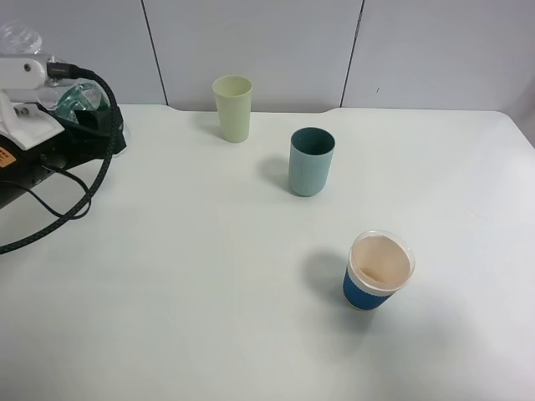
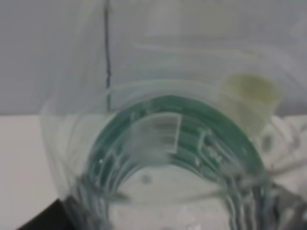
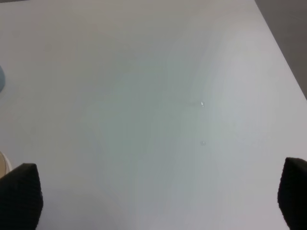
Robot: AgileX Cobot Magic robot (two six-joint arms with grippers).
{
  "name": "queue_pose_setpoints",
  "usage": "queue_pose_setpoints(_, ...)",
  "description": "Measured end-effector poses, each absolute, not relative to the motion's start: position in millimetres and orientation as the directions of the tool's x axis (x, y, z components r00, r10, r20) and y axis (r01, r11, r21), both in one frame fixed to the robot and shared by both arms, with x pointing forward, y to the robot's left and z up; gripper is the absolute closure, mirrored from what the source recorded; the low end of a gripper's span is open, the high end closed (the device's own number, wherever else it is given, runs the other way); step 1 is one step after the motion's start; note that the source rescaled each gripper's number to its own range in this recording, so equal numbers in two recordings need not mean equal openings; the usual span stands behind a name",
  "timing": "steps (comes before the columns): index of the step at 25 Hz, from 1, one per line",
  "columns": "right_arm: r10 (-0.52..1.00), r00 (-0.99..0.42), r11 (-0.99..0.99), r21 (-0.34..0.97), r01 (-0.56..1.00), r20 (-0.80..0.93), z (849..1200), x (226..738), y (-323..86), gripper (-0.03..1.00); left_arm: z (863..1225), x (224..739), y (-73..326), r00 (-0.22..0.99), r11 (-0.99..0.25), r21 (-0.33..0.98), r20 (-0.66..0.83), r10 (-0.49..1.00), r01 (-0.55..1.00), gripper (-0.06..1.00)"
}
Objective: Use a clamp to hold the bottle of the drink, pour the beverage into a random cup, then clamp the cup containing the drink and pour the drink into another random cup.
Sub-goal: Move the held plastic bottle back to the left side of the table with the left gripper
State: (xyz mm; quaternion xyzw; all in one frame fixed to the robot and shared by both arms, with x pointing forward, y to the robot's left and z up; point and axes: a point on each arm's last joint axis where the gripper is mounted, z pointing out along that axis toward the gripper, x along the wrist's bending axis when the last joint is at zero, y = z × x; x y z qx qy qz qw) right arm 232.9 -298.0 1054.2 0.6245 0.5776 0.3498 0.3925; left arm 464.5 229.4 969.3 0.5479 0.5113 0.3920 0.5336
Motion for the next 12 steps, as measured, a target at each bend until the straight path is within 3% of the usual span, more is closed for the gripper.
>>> queue_pose_setpoints(12, 0.996, 0.088, -0.025, 0.894, 0.447, -0.017, 1054.2, 232.9, -298.0, -0.03, 929.2, 477.0, 262.5, 0.319, -0.102, 0.946, -0.001, 0.948, 0.307, 0.88)
